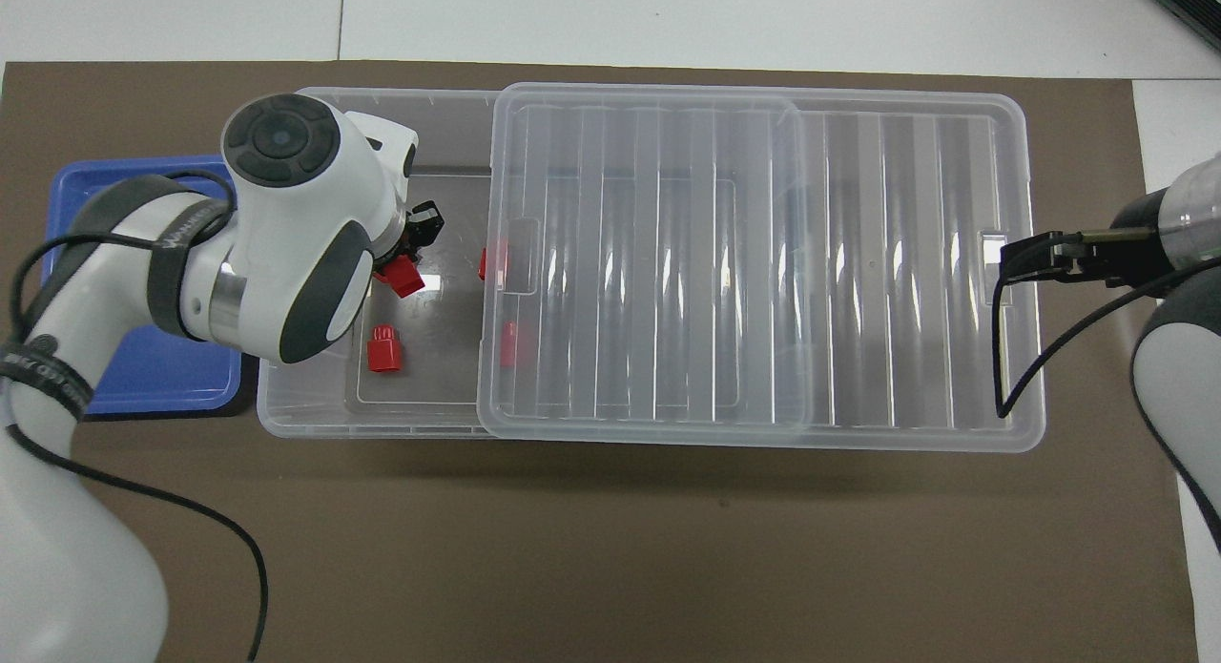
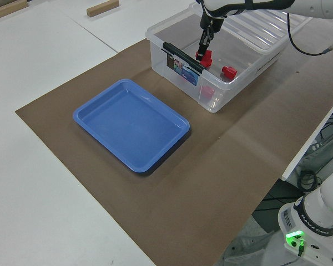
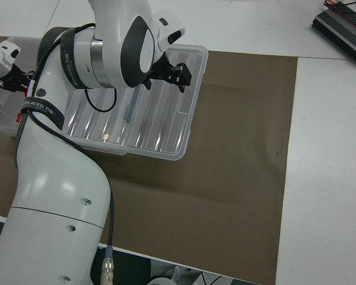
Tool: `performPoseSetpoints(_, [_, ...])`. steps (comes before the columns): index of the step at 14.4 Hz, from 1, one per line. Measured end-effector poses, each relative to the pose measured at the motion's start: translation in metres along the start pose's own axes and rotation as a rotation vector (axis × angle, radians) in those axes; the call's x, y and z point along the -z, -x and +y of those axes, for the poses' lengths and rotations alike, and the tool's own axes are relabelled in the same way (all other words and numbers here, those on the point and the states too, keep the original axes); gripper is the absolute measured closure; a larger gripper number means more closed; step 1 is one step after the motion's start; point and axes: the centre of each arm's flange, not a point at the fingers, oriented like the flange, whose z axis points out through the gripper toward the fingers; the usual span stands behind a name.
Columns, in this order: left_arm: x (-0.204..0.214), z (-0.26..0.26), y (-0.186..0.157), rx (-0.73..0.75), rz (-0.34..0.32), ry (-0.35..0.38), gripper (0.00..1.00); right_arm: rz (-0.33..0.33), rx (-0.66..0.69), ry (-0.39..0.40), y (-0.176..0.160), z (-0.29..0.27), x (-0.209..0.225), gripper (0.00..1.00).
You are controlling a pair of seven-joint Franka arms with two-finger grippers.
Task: Place red block in blue tray from box
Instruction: 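Lift the red block with the left gripper over the blue tray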
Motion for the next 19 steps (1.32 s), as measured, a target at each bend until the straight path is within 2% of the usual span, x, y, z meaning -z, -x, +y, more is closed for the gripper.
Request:
performPoseSetpoints(3, [0.069, -0.036, -0.005, -0.007, -0.043, -0.036, 0.66, -0.015, -0.009, 0.004, 0.007, 0.003, 0.007, 0.00])
performPoseSetpoints(6, [0.081, -0.101, -0.050, -0.235, -0.083, -0.048, 0.66, -0.035, -0.013, 0.008, 0.016, 0.006, 0.014, 0.00])
performPoseSetpoints(9, [0.069, -0.202, -0.115, -0.408, -0.086, -0.026, 0.66, -0.039, -0.014, 0.009, 0.018, 0.006, 0.017, 0.00])
performPoseSetpoints(13, [0.046, -0.302, -0.164, -0.552, -0.013, -0.010, 0.66, -0.063, -0.016, -0.017, 0.021, 0.004, 0.015, 0.00])
performPoseSetpoints(16, [-0.003, -0.320, -0.171, -0.632, 0.037, 0.001, 0.66, -0.064, -0.020, -0.024, 0.021, 0.005, 0.015, 0.00])
performPoseSetpoints(19, [-0.067, -0.307, -0.158, -0.605, 0.061, 0.080, 0.66, -0.064, -0.021, -0.024, 0.021, 0.005, 0.015, 0.00])
